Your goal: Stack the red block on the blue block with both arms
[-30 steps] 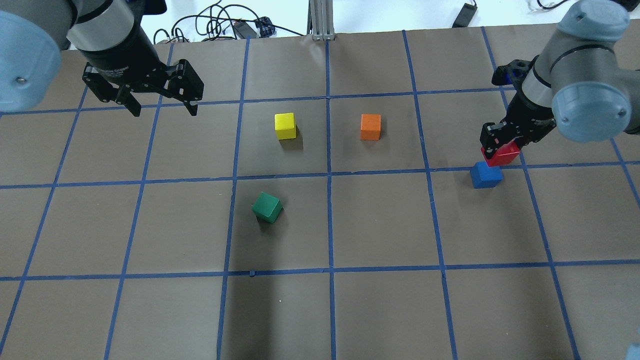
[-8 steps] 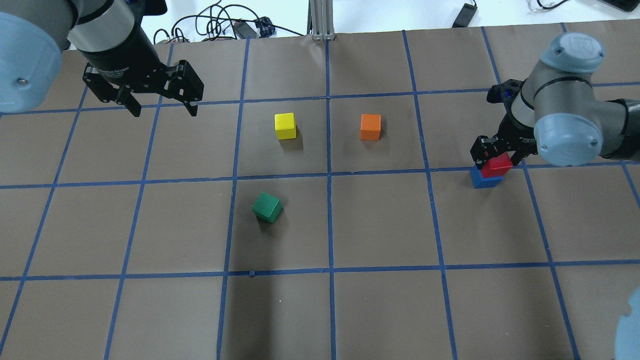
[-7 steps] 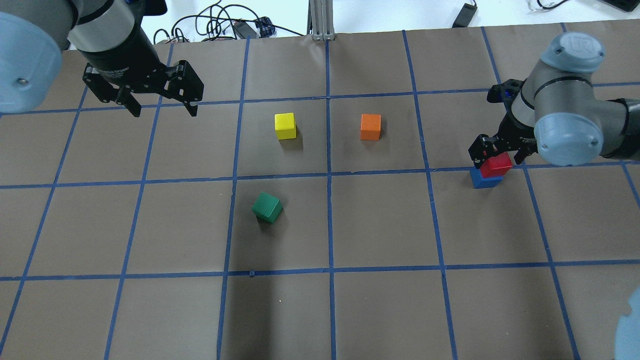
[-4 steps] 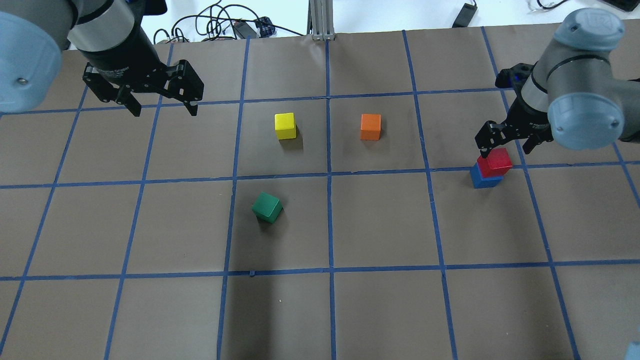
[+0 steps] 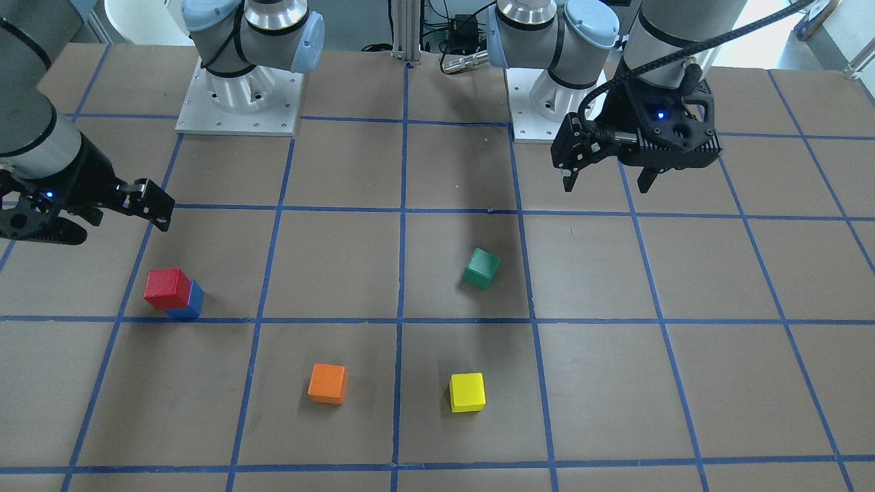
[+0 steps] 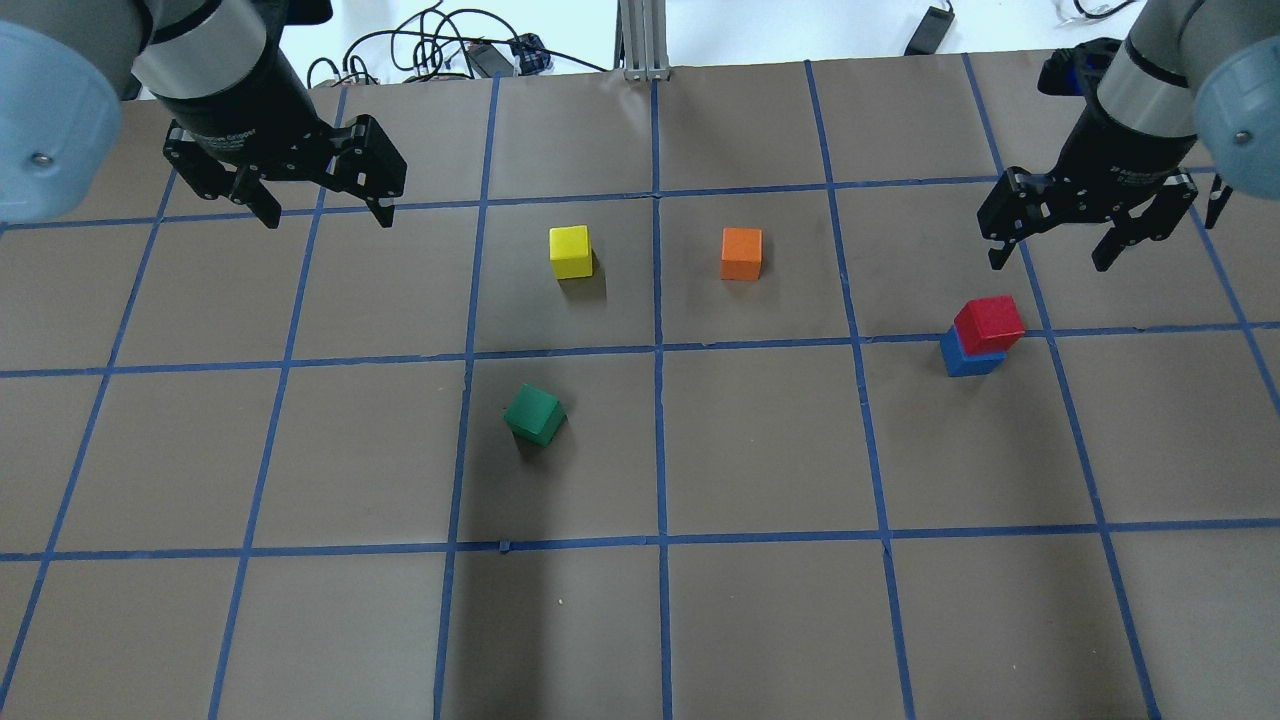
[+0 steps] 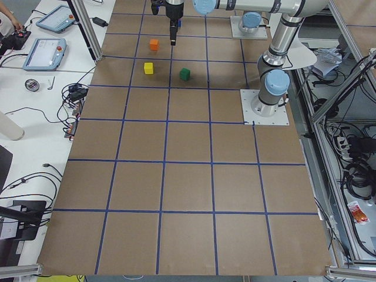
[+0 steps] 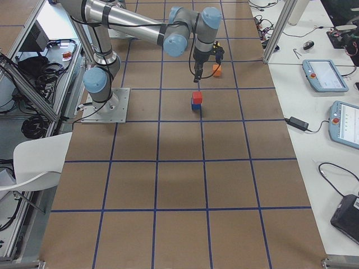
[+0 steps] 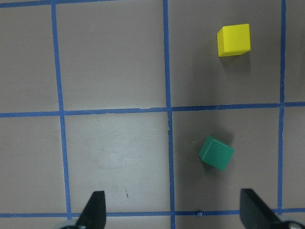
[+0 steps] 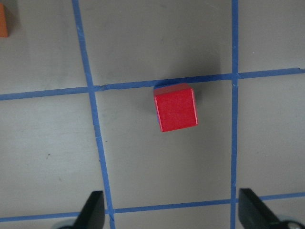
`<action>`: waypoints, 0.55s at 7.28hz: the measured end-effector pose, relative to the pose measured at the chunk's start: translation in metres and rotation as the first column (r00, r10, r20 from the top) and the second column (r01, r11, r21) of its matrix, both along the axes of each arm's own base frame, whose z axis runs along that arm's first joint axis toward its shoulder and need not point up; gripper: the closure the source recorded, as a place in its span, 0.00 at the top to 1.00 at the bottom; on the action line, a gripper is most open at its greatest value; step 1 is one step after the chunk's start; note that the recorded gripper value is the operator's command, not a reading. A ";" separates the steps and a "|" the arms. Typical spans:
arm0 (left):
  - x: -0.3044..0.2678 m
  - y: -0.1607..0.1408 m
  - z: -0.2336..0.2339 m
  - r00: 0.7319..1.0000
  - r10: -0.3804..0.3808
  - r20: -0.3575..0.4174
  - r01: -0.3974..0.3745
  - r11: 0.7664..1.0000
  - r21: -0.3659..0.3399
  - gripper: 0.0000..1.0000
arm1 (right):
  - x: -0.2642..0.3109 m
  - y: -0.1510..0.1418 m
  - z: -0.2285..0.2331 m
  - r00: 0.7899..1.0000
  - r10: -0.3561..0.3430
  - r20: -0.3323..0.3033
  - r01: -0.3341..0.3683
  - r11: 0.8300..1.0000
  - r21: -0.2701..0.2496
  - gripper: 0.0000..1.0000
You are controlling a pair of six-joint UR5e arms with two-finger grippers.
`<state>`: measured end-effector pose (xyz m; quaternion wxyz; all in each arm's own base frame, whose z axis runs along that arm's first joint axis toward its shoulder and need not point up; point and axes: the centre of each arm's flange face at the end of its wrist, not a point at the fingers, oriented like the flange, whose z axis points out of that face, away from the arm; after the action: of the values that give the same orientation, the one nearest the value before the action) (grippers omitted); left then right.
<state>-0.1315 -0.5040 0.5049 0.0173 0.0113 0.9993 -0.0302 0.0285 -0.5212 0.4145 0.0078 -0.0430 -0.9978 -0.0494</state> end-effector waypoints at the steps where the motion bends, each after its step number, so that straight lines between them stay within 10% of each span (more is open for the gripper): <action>1: 0.000 0.000 0.000 1.000 0.000 0.000 0.000 1.000 0.001 1.00 | 0.030 0.011 0.014 1.000 -0.003 -0.010 0.003 1.000 -0.014 1.00; 4: 0.000 0.000 -0.002 1.000 0.000 0.000 0.000 1.000 0.003 1.00 | 0.073 0.026 0.031 1.000 0.027 -0.017 -0.027 0.999 -0.028 1.00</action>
<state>-0.1315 -0.5037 0.5033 0.0174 0.0114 0.9994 -0.0287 0.1013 -0.4951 0.4457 0.0159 -0.0301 -0.9988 -0.0347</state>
